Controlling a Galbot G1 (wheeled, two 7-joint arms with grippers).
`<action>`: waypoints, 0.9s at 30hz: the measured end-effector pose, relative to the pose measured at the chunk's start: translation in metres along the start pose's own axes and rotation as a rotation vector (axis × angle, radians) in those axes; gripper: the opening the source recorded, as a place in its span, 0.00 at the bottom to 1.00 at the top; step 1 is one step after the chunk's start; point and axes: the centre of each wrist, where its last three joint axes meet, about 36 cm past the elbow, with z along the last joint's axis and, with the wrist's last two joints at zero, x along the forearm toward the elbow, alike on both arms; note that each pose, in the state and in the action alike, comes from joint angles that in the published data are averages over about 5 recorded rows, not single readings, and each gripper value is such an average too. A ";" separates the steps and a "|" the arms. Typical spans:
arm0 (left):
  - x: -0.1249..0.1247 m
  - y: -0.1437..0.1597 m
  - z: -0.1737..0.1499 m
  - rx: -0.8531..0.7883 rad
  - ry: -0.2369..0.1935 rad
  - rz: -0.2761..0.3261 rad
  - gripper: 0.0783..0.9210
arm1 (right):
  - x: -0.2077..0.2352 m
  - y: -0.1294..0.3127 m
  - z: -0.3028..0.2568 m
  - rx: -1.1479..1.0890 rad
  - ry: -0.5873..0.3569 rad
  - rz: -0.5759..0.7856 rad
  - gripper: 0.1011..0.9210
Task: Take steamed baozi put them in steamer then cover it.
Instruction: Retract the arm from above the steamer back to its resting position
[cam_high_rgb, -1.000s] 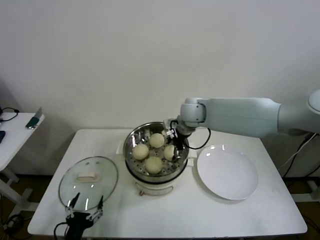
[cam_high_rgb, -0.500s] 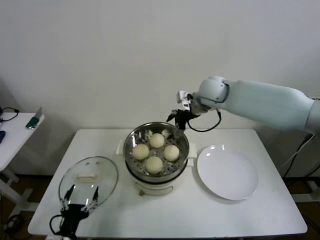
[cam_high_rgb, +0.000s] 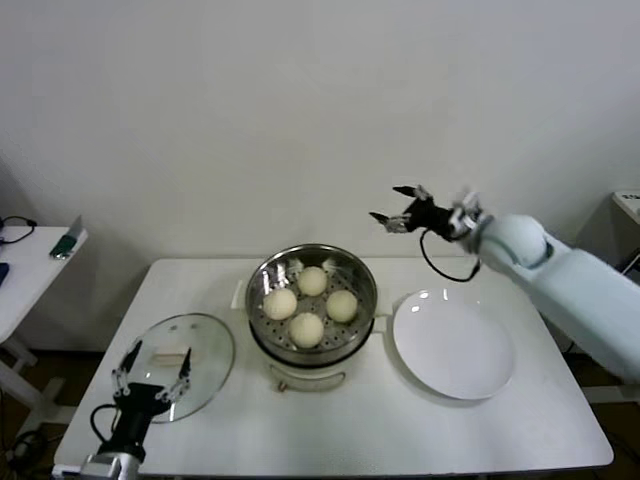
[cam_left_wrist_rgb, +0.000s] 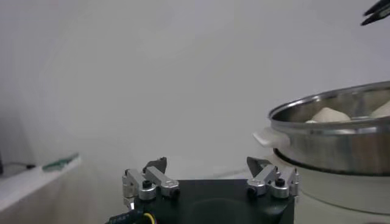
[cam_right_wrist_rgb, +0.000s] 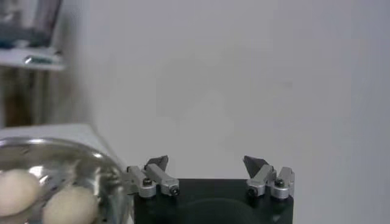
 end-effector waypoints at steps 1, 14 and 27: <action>-0.002 0.000 0.001 -0.005 -0.009 -0.001 0.88 | 0.007 0.003 0.010 -0.017 -0.029 0.022 0.88; -0.013 0.013 0.011 -0.213 -0.065 -0.029 0.88 | 0.126 0.102 0.183 -0.263 -0.189 0.293 0.88; -0.008 0.035 0.028 -0.988 -0.018 -0.169 0.88 | 0.212 0.205 0.254 -0.359 -0.144 0.418 0.88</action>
